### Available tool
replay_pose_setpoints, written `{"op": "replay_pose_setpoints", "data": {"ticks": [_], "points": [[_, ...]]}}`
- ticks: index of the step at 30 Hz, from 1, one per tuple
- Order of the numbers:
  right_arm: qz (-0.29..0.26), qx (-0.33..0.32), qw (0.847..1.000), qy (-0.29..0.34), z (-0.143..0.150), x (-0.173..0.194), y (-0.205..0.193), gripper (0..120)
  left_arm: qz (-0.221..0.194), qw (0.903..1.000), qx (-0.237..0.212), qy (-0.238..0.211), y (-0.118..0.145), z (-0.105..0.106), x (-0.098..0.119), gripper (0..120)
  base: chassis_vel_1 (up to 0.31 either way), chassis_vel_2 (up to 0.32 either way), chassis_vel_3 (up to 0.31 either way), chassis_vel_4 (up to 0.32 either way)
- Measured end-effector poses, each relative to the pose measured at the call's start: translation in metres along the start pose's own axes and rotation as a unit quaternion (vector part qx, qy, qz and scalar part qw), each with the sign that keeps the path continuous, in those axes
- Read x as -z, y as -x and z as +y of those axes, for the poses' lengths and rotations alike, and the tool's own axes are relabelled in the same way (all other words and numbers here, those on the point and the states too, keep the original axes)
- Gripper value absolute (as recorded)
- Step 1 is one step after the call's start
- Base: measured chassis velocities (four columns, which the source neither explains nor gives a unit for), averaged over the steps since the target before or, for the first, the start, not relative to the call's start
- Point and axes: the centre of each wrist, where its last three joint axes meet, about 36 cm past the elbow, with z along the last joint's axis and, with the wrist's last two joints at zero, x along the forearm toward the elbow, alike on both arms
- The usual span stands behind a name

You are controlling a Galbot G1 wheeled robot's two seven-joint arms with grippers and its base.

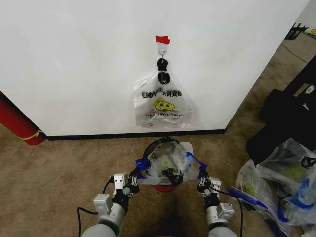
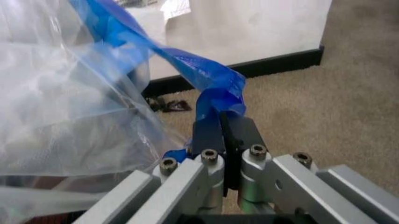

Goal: Pick up the garbage bag from the wall and place it over the trash bin.

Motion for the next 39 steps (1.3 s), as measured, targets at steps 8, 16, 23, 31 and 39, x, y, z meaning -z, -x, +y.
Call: {"op": "replay_pose_setpoints", "data": {"ticks": [8, 16, 23, 31, 39], "points": [[0.018, -0.003, 1.000, -0.009, -0.002, -0.012, 0.017, 0, 0.020, 0.9991, 0.009, 0.036, 0.002, 0.014, -0.020, 0, 0.000, 0.000, 0.000, 0.000], [0.031, -0.010, 0.999, -0.004, -0.002, -0.013, 0.038, 0, 0.020, 0.9978, 0.012, 0.062, 0.020, 0.020, -0.029, 0, 0.000, 0.000, 0.000, 0.000], [0.041, -0.009, 0.999, -0.015, -0.005, -0.015, 0.050, 0, 0.023, 0.9969, 0.014, 0.075, 0.039, 0.017, -0.036, 0, 0.000, 0.000, 0.000, 0.000], [0.039, -0.010, 0.999, -0.016, -0.002, -0.019, 0.064, 0, 0.029, 0.9944, 0.032, 0.097, 0.054, 0.022, -0.048, 0, 0.000, 0.000, 0.000, 0.000], [0.039, -0.011, 0.999, -0.026, -0.002, -0.022, 0.064, 0, 0.031, 0.9931, 0.035, 0.108, 0.057, 0.024, -0.057, 0, 0.000, 0.000, 0.000, 0.000]]}}
